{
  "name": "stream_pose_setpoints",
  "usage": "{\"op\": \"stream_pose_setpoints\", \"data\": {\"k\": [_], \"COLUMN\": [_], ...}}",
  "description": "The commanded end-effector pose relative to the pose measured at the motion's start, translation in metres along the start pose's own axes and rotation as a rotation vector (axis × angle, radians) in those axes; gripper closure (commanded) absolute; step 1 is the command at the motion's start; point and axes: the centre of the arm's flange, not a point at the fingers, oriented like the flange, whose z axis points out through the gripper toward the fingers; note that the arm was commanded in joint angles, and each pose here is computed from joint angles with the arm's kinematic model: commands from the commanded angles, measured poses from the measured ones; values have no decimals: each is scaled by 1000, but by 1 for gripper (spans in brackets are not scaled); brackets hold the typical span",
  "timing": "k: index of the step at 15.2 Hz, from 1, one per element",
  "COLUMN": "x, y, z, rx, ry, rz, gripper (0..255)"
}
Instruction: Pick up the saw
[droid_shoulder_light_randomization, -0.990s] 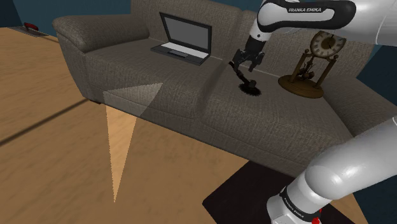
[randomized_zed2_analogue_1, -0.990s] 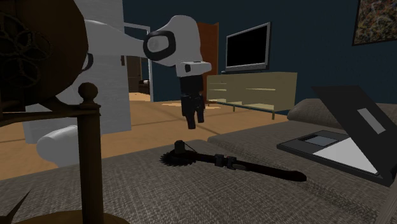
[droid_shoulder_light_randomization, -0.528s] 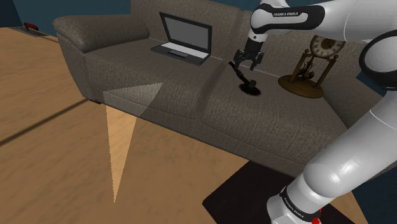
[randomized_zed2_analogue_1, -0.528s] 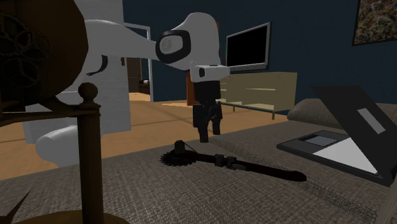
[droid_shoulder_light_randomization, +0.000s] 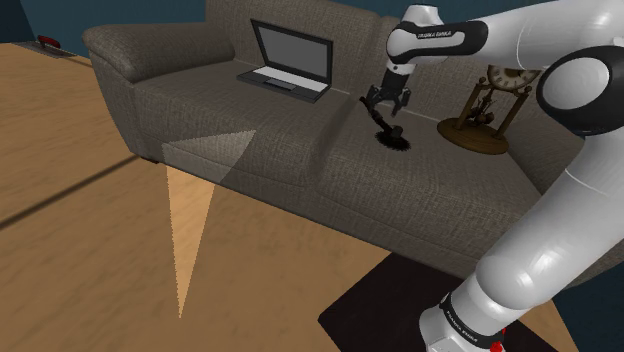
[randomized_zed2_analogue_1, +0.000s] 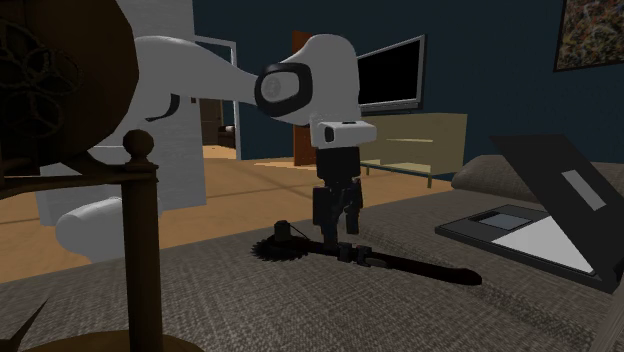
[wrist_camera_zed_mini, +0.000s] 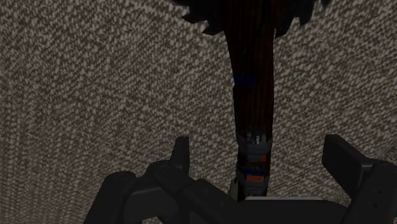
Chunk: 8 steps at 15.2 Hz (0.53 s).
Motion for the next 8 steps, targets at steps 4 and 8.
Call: {"op": "stream_pose_setpoints", "data": {"k": [4, 8], "x": [-1, 0], "y": [-2, -1], "z": [14, 15], "rx": [0, 0], "ry": [0, 0], "rz": [0, 0], "gripper": [255, 255]}}
